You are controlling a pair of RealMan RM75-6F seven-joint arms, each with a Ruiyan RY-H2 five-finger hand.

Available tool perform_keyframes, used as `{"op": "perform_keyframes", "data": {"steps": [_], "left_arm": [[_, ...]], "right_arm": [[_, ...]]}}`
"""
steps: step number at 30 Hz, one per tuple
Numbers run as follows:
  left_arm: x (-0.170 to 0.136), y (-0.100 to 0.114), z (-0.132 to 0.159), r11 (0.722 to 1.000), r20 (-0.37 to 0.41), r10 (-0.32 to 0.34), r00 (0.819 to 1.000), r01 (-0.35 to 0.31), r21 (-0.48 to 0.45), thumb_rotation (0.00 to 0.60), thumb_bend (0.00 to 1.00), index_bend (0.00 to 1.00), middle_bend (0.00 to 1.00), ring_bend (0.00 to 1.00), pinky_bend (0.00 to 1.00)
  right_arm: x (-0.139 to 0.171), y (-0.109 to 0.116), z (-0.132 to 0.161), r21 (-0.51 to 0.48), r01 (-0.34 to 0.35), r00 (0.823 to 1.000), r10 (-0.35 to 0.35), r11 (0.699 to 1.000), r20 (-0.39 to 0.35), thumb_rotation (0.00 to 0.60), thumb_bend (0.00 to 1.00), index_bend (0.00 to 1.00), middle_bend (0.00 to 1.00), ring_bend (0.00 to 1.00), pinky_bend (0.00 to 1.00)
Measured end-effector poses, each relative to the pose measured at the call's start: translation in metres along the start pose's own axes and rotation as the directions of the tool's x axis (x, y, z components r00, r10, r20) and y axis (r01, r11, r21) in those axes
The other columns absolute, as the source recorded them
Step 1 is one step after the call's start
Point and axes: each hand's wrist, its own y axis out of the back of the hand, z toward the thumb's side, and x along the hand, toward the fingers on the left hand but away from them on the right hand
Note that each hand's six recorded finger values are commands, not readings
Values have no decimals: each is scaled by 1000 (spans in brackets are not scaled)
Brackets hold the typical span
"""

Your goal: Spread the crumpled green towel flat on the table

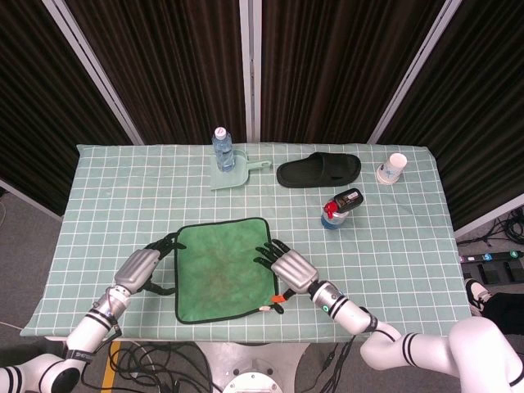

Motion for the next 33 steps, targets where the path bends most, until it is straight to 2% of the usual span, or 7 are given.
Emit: {"op": "perform_keyframes", "data": {"steps": [17,23,30,33], "left_arm": [[-2,-2,-1,1000,0,-24,1000,24,-5,600,32,255,135,142,184],[-2,-3,-2,999,-7,-32,999,32,-14,600,32,255,135,143,184],[-3,-4,-5,999,-10,-35,999,35,-15,600,33,255,135,143,184],[-2,-4,-3,999,-5,-34,999,34,-16,600,32,255,135,143,184]], "right_arm": [[-17,14,1,-122,33,999,-29,992,28,412,0,147,38,0,0],[-20,0,8,-72,-8,1000,9,997,7,421,0,146,38,0,0],[-9,-16,8,6,-47,999,47,999,-10,420,0,147,38,0,0],[-6,-19,6,33,-45,999,45,998,-11,417,0,147,38,0,0]]}}
